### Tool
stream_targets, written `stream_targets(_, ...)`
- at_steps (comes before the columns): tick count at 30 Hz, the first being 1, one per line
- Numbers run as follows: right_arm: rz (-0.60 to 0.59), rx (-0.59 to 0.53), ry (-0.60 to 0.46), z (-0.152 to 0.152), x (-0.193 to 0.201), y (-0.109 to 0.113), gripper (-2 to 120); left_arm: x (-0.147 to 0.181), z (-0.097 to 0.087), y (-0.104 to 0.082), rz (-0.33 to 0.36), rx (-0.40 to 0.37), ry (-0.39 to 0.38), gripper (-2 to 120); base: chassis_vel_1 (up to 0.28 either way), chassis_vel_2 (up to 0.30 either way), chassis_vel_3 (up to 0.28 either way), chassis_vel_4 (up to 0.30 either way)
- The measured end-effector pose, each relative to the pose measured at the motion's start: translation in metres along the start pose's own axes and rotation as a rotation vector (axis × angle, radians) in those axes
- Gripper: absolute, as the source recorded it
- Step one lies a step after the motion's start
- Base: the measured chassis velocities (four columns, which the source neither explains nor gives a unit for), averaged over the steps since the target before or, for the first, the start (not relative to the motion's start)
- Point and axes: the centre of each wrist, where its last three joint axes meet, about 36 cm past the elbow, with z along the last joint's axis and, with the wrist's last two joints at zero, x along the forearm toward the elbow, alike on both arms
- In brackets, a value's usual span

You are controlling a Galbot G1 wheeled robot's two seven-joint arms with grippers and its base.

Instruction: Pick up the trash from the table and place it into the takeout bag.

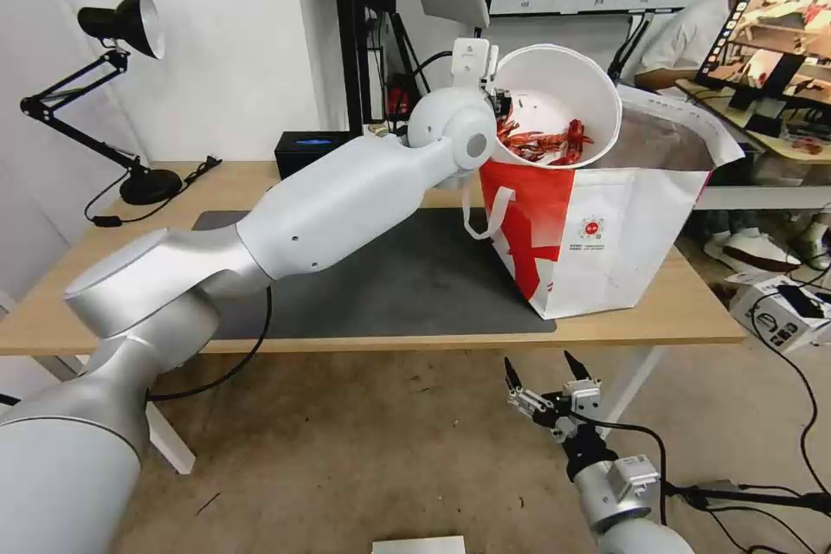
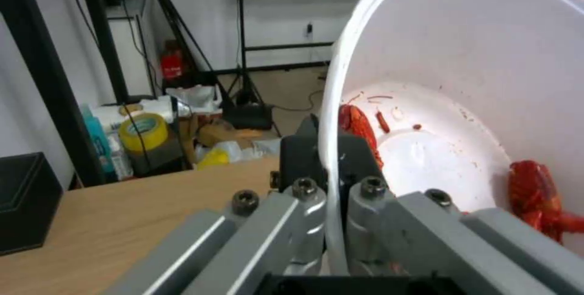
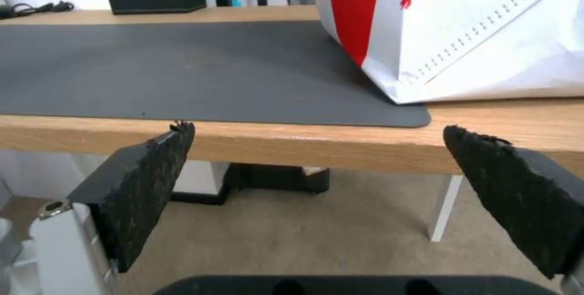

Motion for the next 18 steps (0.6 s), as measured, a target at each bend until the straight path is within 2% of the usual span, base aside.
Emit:
stream_targets(10,0.0,0.0,0.0,0.0,0.0,0.0,100,-0.002,-0.004,-0.004,0.001,0.022,-0.012,0,0.0,0.0,0.0,0.0)
stream_targets(18,0.0,0.0,0.0,0.0,0.0,0.0,100,0.001,0.008,-0.003,-0.001,-0.034,-0.032,0,0.0,0.0,0.0,0.0)
